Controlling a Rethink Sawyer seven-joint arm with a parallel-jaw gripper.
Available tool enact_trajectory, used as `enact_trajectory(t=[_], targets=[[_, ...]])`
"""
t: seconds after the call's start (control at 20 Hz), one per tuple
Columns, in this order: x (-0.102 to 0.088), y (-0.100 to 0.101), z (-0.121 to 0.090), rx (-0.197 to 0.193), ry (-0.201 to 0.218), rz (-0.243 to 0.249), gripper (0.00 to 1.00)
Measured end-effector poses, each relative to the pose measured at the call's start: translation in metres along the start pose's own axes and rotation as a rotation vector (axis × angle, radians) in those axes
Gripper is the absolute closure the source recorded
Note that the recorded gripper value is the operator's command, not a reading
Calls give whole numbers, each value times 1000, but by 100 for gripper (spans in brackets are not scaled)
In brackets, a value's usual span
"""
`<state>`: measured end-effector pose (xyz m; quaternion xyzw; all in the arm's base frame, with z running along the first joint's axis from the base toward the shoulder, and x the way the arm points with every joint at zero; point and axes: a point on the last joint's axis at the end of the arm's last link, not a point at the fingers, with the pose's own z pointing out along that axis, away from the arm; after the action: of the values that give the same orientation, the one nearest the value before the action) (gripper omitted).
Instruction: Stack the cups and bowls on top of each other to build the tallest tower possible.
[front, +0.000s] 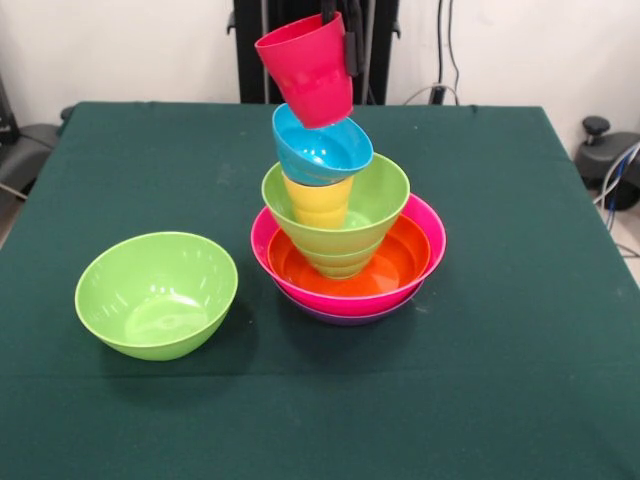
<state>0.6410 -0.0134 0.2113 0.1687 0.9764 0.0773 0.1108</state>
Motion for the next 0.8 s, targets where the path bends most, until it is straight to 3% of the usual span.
enact_trajectory(t=[0.8], targets=[[4,-16,9,25,0,-27,100]])
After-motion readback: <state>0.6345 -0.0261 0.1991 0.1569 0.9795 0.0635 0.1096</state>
